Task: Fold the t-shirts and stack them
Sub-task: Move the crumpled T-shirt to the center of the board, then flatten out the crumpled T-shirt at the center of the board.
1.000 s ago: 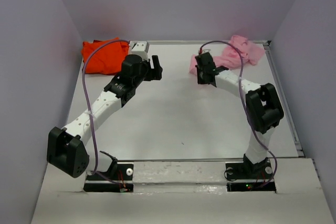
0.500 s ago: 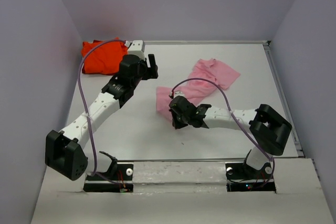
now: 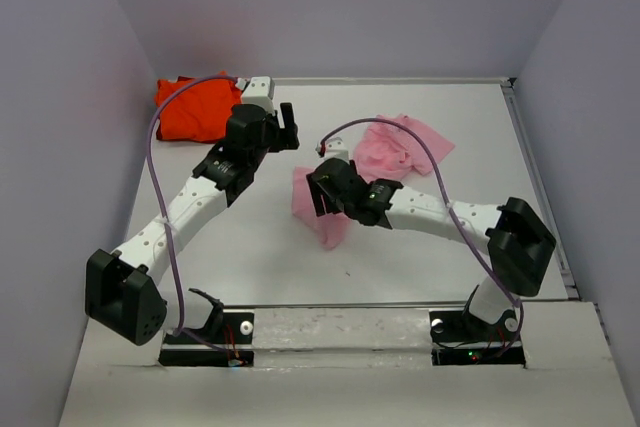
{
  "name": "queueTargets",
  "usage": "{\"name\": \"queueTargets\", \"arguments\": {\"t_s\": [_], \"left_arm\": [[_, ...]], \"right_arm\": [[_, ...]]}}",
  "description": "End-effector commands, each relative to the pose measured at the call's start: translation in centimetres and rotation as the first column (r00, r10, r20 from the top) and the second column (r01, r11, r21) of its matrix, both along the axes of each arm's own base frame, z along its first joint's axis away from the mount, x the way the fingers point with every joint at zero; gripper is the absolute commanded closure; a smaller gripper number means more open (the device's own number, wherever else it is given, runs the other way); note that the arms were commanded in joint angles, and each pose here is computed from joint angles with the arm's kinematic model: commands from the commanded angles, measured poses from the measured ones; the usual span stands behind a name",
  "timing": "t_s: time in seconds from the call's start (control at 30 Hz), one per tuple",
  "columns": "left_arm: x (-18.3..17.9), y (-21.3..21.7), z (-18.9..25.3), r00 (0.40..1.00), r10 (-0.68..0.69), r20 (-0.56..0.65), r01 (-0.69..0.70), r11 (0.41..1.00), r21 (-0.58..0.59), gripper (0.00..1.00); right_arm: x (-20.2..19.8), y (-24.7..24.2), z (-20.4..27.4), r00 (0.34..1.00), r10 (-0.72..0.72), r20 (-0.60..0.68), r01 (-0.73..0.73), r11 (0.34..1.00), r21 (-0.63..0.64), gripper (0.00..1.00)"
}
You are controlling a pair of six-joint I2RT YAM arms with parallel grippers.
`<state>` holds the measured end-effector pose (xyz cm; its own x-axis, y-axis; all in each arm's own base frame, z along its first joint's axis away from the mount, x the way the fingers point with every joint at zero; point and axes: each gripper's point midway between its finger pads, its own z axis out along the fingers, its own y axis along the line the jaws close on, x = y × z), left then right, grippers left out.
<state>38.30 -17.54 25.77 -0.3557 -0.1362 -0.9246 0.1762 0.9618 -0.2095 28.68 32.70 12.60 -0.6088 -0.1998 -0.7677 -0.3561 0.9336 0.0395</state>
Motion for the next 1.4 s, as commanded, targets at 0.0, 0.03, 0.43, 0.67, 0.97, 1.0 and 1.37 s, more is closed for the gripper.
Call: {"name": "queueTargets", "arguments": {"t_s": [0.0, 0.03, 0.43, 0.67, 0.97, 1.0, 1.37], "left_arm": [[-0.1, 0.7, 2.2, 0.998, 0.021, 0.065, -0.02, 1.0, -0.009, 0.16], [-0.1, 0.8, 2.2, 0.998, 0.022, 0.066, -0.021, 1.0, -0.007, 0.16], [-0.1, 0.5, 2.1, 0.998, 0.008, 0.063, -0.008, 1.0, -0.007, 0.16], [-0.1, 0.5, 2.2, 0.998, 0.006, 0.066, -0.005, 1.0, -0.007, 0.16], [-0.1, 0.3, 2.1, 0.998, -0.007, 0.064, 0.007, 1.0, -0.007, 0.16], [-0.1, 0.3, 2.2, 0.998, -0.006, 0.065, 0.007, 1.0, -0.008, 0.16], [-0.1, 0.1, 2.1, 0.998, -0.021, 0.062, 0.022, 1.0, -0.022, 0.16]], "right_arm": [[5.0, -4.2, 2.6, 0.981, -0.149, 0.124, 0.16, 0.983, -0.085, 0.29], [6.0, -5.1, 2.6, 0.977, -0.176, 0.118, 0.186, 0.979, -0.078, 0.29], [15.7, -16.0, -1.2, 0.916, -0.389, 0.101, 0.401, 0.896, -0.192, 0.3], [18.5, -17.6, -2.3, 0.897, -0.424, 0.126, 0.442, 0.864, -0.242, 0.3], [19.9, -18.4, 0.5, 0.888, -0.43, 0.165, 0.457, 0.866, -0.204, 0.31], [20.1, -18.3, 1.3, 0.885, -0.432, 0.174, 0.461, 0.866, -0.192, 0.31], [22.6, -21.0, -2.6, 0.878, -0.468, 0.096, 0.478, 0.855, -0.202, 0.33]]}}
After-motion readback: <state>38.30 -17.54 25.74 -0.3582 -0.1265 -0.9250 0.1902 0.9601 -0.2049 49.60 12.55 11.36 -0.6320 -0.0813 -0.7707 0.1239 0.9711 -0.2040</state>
